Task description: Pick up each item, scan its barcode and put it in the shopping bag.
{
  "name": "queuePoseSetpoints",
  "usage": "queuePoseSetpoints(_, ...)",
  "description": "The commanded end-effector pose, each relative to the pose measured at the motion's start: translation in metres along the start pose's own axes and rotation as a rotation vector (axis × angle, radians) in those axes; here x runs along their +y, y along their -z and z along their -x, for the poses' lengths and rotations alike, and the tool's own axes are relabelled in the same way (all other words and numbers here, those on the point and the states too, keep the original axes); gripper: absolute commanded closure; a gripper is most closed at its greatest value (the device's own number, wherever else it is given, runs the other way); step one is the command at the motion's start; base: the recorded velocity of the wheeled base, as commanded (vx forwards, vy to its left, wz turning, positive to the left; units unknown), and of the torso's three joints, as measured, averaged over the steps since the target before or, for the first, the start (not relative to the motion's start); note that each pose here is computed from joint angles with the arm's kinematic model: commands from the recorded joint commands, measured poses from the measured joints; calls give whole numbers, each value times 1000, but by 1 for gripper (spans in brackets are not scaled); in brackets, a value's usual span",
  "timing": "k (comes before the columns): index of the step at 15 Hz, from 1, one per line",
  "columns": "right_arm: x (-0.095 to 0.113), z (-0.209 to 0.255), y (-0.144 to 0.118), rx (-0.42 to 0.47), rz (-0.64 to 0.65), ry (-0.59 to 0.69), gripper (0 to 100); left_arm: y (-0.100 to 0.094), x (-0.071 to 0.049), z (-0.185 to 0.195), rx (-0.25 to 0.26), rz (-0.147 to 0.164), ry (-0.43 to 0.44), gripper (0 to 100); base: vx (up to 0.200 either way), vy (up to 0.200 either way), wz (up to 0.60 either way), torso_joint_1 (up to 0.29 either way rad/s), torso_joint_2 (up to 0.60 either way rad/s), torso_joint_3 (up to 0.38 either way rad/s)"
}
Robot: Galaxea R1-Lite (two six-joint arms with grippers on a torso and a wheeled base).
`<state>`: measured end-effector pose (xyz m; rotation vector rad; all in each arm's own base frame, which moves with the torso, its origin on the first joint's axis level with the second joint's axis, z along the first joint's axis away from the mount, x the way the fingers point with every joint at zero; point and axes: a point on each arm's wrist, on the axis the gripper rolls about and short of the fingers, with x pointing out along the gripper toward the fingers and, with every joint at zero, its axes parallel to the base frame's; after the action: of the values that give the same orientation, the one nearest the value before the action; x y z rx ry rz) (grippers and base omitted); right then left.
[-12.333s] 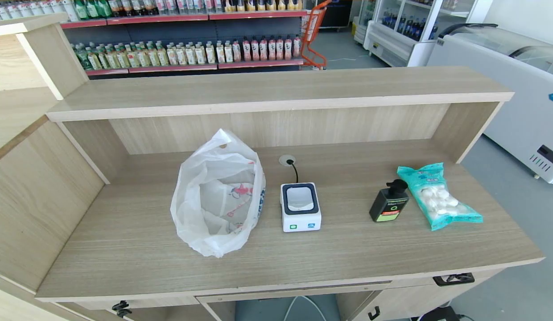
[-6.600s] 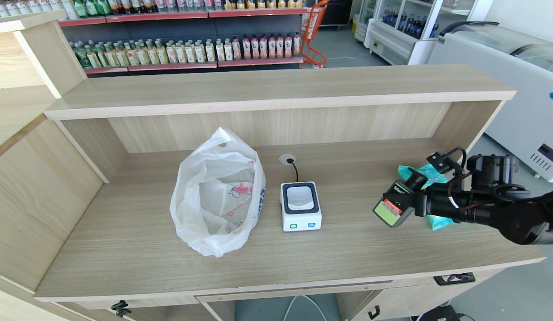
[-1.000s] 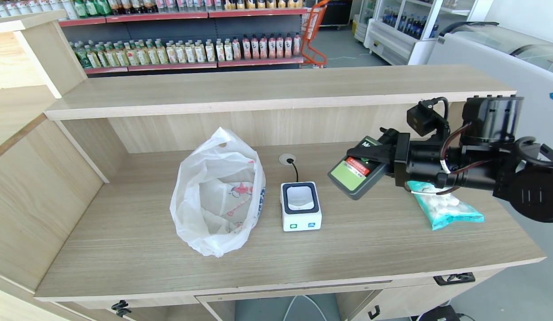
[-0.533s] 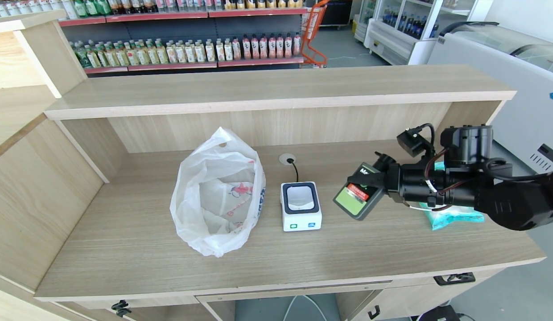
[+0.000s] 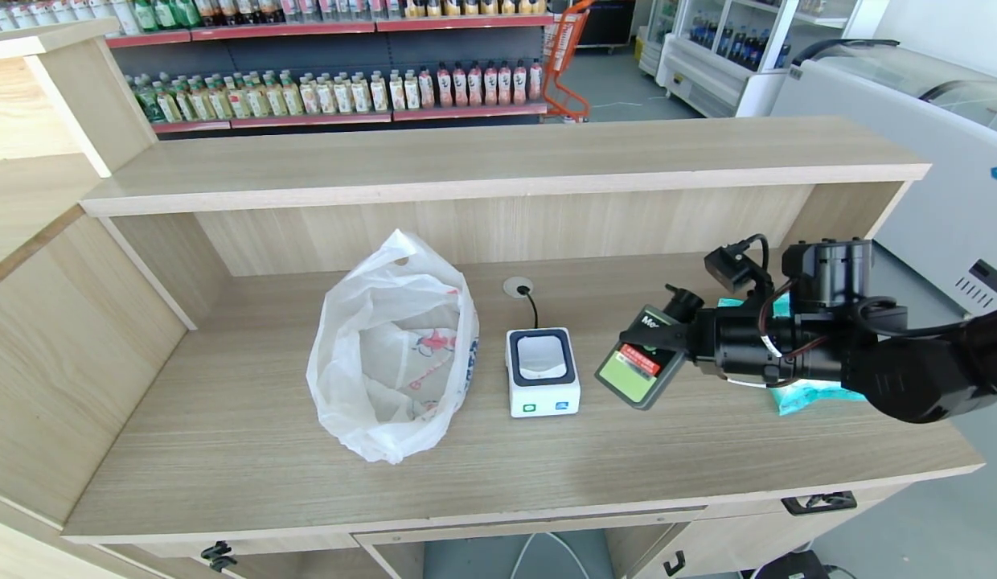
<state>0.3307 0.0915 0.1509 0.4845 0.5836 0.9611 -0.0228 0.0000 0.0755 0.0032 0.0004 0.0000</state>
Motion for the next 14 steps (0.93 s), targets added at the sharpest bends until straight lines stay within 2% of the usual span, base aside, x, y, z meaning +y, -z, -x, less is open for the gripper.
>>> queuePoseSetpoints(1,-6,-4,1,5,0,-16,100,0,0,0,0,0,0,0,0,0,0,0,0,0)
queuePoseSetpoints(10,-17,-30,-17,-5,40,-73,100,0,0,0,0,0,0,0,0,0,0,0,0,0)
queuePoseSetpoints(14,-27,-37,-13,9,21,-67,100,0,0,0,0,0,0,0,0,0,0,0,0,0)
